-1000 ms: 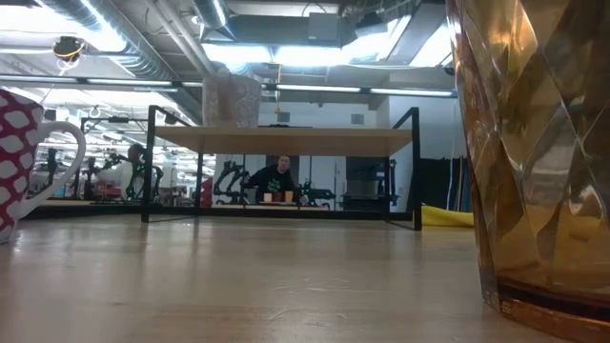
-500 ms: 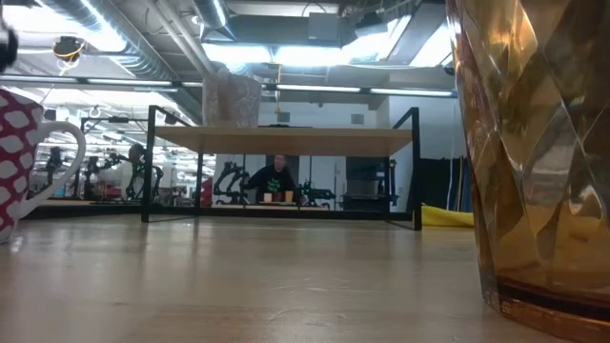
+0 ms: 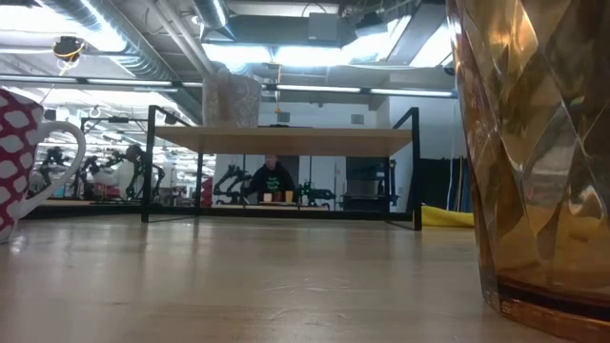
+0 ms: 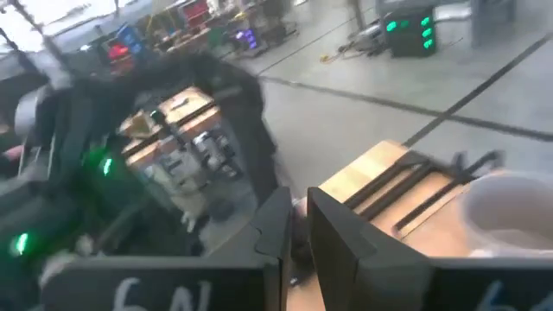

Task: Stack small to large cups/mugs on shelf
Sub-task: Put the red and white mug on the shelf

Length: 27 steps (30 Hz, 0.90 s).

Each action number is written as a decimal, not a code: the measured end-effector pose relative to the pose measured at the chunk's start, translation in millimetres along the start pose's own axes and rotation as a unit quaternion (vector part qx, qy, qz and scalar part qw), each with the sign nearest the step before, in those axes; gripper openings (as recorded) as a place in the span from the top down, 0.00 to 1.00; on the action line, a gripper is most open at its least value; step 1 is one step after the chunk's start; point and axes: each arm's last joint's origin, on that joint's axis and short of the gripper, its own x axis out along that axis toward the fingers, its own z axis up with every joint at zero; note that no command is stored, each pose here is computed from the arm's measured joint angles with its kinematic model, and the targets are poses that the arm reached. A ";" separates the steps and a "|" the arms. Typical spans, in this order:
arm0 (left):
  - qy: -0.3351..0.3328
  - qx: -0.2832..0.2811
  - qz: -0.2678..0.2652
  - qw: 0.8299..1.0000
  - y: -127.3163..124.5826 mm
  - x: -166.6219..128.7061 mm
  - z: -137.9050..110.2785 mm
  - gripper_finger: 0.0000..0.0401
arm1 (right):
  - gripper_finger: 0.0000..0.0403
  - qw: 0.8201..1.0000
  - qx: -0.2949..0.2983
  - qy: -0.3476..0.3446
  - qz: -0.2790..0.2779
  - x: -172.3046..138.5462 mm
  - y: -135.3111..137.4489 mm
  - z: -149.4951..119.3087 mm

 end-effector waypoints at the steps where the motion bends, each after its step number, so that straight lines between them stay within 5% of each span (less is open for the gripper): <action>1: -0.004 -0.003 0.000 1.000 -2.6 3.9 0.3 1.00 | 0.89 1.000 0.000 -0.005 -0.006 -5.0 -1.4 5.6; 7: 0.005 0.000 0.053 0.999 -9.4 35.9 -4.9 1.00 | 0.89 0.998 -0.008 0.024 -0.054 -39.5 -18.0 27.5; 13: 0.052 -0.025 0.034 0.998 -4.2 79.3 -10.4 1.00 | 0.86 0.988 -0.002 0.083 -0.132 -56.7 -34.5 17.5; 21: 0.057 -0.065 0.038 0.995 28.5 100.2 -23.3 0.91 | 0.51 0.984 -0.010 0.103 -0.147 -68.3 -31.2 7.4; 27: 0.065 -0.134 -0.016 0.989 41.7 110.4 -19.4 0.79 | 0.31 0.982 0.000 0.086 -0.169 -74.2 -32.0 7.4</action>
